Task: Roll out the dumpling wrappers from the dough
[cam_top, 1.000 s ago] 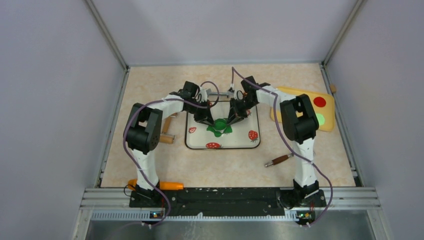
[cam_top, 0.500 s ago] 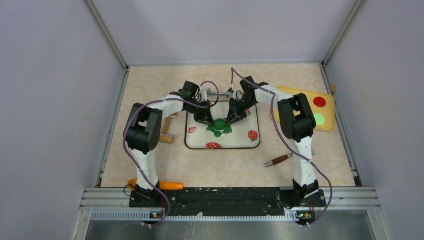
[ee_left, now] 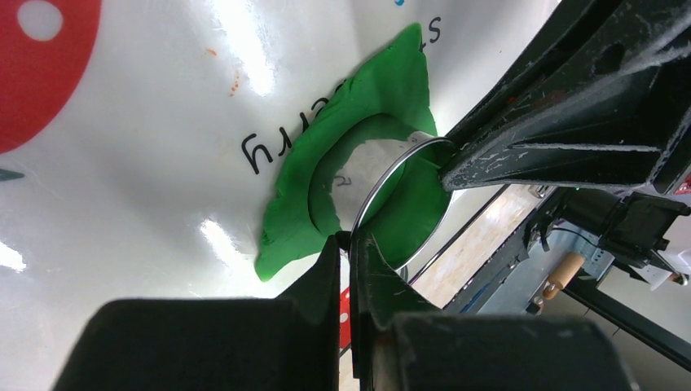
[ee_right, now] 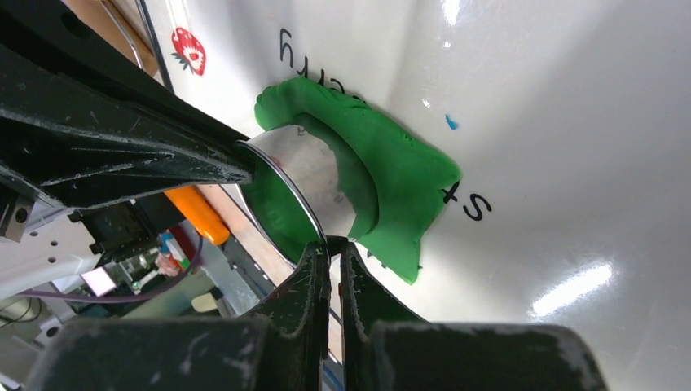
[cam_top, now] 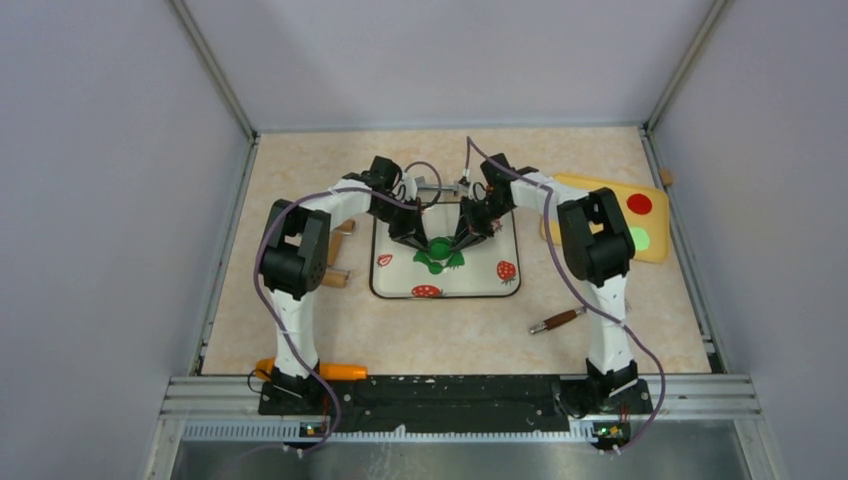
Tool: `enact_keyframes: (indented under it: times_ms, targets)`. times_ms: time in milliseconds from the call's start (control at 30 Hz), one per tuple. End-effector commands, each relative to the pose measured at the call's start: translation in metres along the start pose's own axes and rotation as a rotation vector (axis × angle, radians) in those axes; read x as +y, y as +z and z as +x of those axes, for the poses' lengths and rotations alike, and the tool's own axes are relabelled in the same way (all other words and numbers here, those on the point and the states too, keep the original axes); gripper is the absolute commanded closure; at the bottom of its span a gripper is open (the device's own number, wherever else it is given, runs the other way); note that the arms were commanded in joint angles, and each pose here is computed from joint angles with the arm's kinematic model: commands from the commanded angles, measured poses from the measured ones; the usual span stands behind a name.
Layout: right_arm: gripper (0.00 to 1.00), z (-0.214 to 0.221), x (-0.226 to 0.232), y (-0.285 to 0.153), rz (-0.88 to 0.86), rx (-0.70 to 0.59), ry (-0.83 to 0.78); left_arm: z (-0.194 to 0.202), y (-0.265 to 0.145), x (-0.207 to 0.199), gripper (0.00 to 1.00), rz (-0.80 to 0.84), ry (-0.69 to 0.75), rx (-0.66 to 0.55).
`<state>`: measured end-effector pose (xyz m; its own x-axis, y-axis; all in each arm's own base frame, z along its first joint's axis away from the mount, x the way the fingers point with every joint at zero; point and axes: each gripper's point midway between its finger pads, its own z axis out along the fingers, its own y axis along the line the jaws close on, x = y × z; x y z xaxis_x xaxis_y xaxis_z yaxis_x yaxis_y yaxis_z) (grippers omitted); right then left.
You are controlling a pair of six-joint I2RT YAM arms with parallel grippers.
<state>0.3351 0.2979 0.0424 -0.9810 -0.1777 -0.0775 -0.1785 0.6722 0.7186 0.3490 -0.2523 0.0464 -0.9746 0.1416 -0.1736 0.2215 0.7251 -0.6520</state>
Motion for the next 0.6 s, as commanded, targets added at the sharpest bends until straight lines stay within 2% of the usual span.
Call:
enact_keyframes:
  times_ms: [0, 133, 267, 433, 567]
  targets:
    - [1.0, -0.016, -0.051, 0.03, 0.207, 0.003, -0.07, 0.019, 0.023, 0.057, 1.0, -0.175, 0.002, -0.007]
    - [1.0, -0.056, -0.04, 0.028, 0.18, -0.059, -0.141, 0.063, 0.03, 0.047, 1.0, -0.129, -0.011, 0.076]
    - [1.0, -0.061, -0.038, 0.041, 0.164, -0.046, -0.166, 0.077, 0.029, 0.047, 1.0, -0.133, -0.001, 0.125]
    - [1.0, -0.029, -0.042, 0.046, 0.168, 0.02, -0.127, 0.047, 0.021, 0.062, 1.0, -0.179, 0.026, 0.096]
    - [1.0, 0.024, -0.045, 0.044, 0.166, 0.108, -0.057, 0.011, 0.012, 0.073, 1.0, -0.223, 0.079, 0.053]
